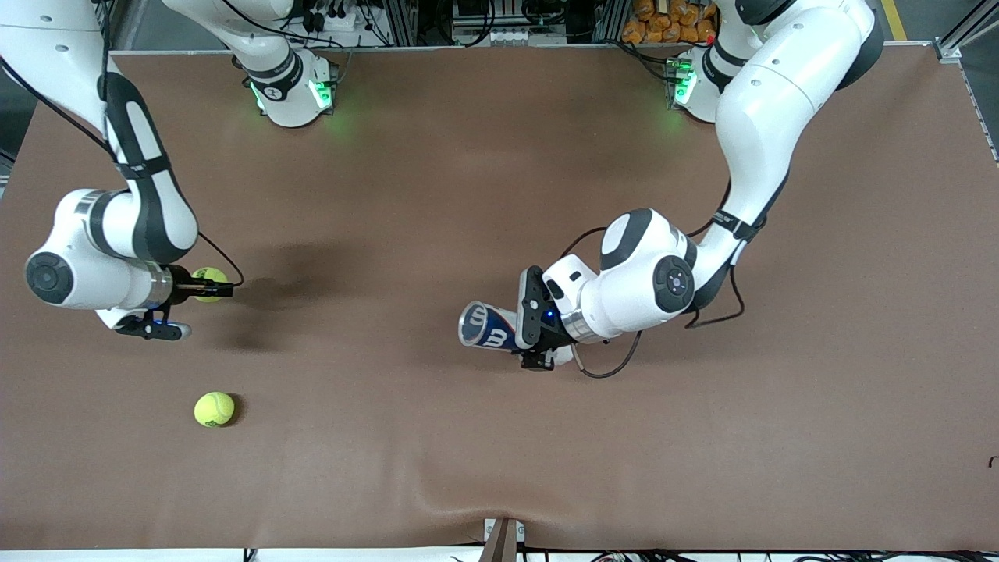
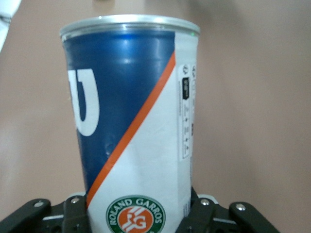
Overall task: Insert tennis ball vertically with right arm
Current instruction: 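Stand the can upright with the left gripper while the right gripper lifts the ball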
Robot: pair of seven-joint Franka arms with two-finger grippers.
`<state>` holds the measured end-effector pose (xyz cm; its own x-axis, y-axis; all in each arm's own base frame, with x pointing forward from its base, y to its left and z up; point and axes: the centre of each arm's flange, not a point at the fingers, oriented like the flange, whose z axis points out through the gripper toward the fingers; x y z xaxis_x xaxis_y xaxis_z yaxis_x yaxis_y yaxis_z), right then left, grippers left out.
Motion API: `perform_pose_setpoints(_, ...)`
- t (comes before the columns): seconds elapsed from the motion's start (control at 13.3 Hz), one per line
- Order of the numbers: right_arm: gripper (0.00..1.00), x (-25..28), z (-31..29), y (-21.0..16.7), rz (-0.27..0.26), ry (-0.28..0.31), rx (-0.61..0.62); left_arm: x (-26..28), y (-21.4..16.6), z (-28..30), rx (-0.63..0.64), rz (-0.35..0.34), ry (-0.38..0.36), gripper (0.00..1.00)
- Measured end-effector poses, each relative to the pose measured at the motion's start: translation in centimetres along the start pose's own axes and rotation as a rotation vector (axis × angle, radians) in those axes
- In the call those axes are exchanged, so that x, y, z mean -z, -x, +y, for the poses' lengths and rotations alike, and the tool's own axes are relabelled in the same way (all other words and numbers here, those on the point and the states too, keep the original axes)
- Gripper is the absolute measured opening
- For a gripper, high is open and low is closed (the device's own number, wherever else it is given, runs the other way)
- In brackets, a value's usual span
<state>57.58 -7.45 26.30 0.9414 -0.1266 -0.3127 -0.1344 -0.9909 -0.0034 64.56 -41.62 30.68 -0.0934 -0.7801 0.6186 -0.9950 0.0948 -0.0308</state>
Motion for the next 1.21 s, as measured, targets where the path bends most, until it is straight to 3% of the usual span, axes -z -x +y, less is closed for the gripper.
perform_pose_setpoints(0.38, 0.66, 7.3, -0.4, 0.4, -0.063, -0.009, 0.0, -4.1, 3.6, 0.6, 0.022, 0.344, 0.03, 0.6)
perform_pose_setpoints(0.53, 0.66, 11.4, -1.5, 0.8, -0.045, -0.081, -0.014, -5.7, 3.9, 1.5, 0.008, 0.448, 0.016, 0.6)
perform_pose_setpoints(0.83, 0.66, 18.1, -4.9, 2.3, 0.039, -0.182, -0.065, -7.4, 2.5, 3.0, -0.041, 0.493, 0.021, 0.57)
perform_pose_setpoints(1.06, 0.66, 20.4, -11.9, 4.0, 0.059, -0.176, -0.163, -10.7, 2.0, 5.2, -0.067, 0.603, -0.011, 0.57)
perform_pose_setpoints(1.21, 0.66, 21.0, -18.1, 5.7, 0.062, -0.162, -0.231, -12.8, 2.1, 6.5, -0.057, 0.636, -0.01, 0.57)
